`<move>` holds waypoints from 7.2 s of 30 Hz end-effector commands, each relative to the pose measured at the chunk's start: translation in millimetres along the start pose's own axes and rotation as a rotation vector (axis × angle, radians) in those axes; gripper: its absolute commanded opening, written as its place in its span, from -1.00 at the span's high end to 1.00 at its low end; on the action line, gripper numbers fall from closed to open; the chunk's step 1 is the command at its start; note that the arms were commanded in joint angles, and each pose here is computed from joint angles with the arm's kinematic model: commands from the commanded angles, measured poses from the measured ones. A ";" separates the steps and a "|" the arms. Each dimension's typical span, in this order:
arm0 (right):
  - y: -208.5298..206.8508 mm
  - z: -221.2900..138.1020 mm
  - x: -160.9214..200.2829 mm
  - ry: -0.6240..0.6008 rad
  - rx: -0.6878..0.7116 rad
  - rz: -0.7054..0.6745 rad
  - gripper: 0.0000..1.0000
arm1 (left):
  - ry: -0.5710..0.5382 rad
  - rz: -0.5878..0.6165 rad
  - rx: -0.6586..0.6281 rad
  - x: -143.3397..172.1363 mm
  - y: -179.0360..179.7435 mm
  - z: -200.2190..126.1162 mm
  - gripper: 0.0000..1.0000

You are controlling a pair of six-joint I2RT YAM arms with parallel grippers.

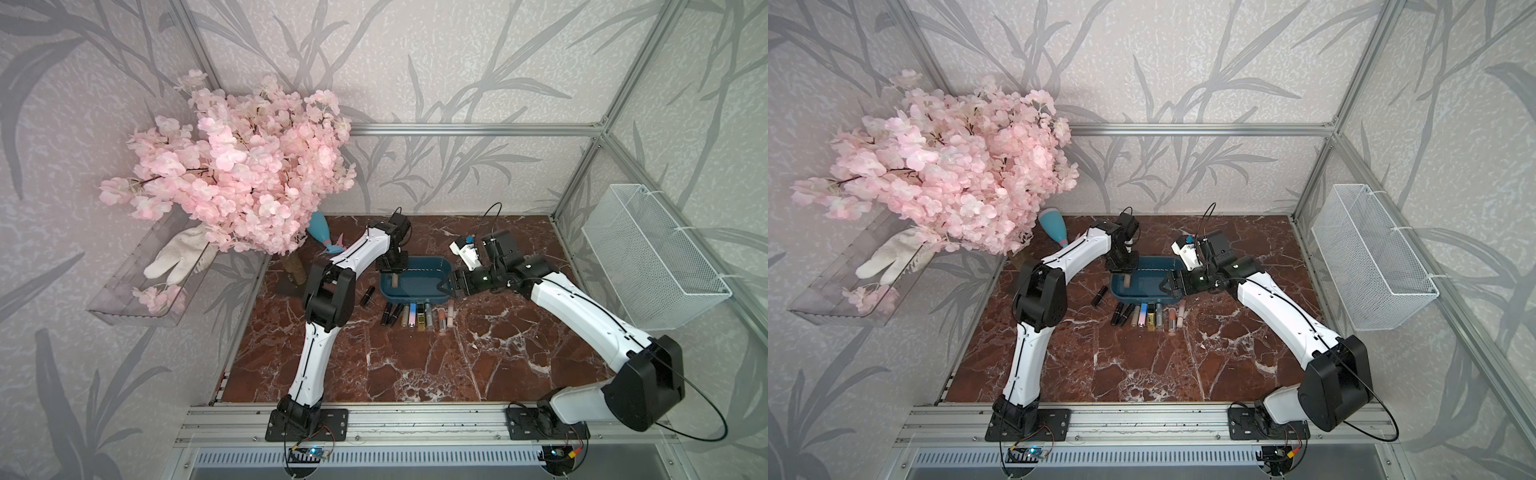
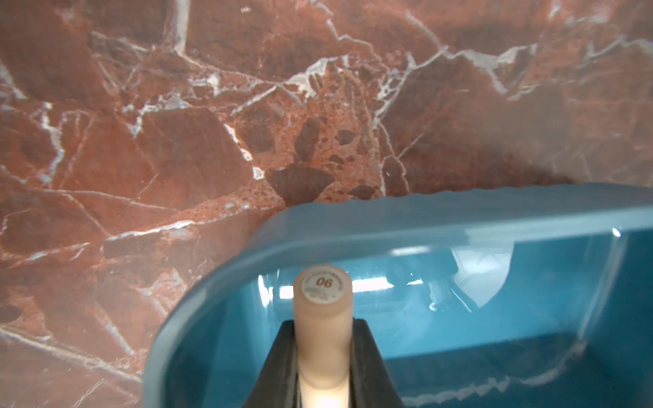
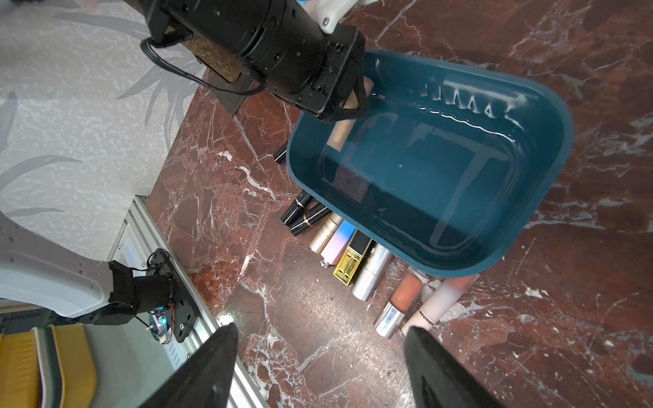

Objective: Put the lipstick into the storage box
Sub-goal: Place the lipstick in the storage box, then pick up the lipstick at the center of the board.

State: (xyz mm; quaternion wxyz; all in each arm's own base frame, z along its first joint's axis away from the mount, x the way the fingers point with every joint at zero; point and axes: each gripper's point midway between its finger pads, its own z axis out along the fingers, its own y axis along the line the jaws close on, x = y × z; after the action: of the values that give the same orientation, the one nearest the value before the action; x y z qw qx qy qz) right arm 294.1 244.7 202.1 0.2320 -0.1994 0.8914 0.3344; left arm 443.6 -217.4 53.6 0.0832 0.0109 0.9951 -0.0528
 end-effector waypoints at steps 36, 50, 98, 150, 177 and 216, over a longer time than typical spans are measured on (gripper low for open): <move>20.3 -24.1 -24.5 -0.246 -0.049 -0.188 -0.64 | 0.044 0.006 -0.120 4.3 20.0 30.1 0.00; 21.8 -29.9 -22.2 -0.270 -0.052 -0.159 -0.64 | -0.094 -0.038 0.016 -25.7 -8.0 -44.0 -0.02; 87.2 -12.0 -15.0 -0.295 -0.202 -0.146 -0.62 | -0.285 0.246 -0.044 173.4 105.2 -144.8 -0.17; 75.0 -13.7 -9.3 -0.220 -0.091 -0.243 -0.64 | 0.062 0.130 0.019 80.9 115.6 19.1 0.00; 75.6 -6.5 -15.4 -0.219 -0.099 -0.214 -0.63 | 0.072 0.128 -0.059 52.8 126.3 33.6 0.00; 81.6 -7.5 -19.5 -0.238 -0.144 -0.125 -0.63 | -0.064 0.087 -0.033 77.0 126.2 -60.5 0.74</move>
State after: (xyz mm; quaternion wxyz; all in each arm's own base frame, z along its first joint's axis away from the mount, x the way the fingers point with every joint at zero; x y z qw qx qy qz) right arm 265.7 295.0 243.8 0.3308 -0.2315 0.8297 0.3855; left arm 372.8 -86.0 74.0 0.1177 0.0611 0.9908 -0.0254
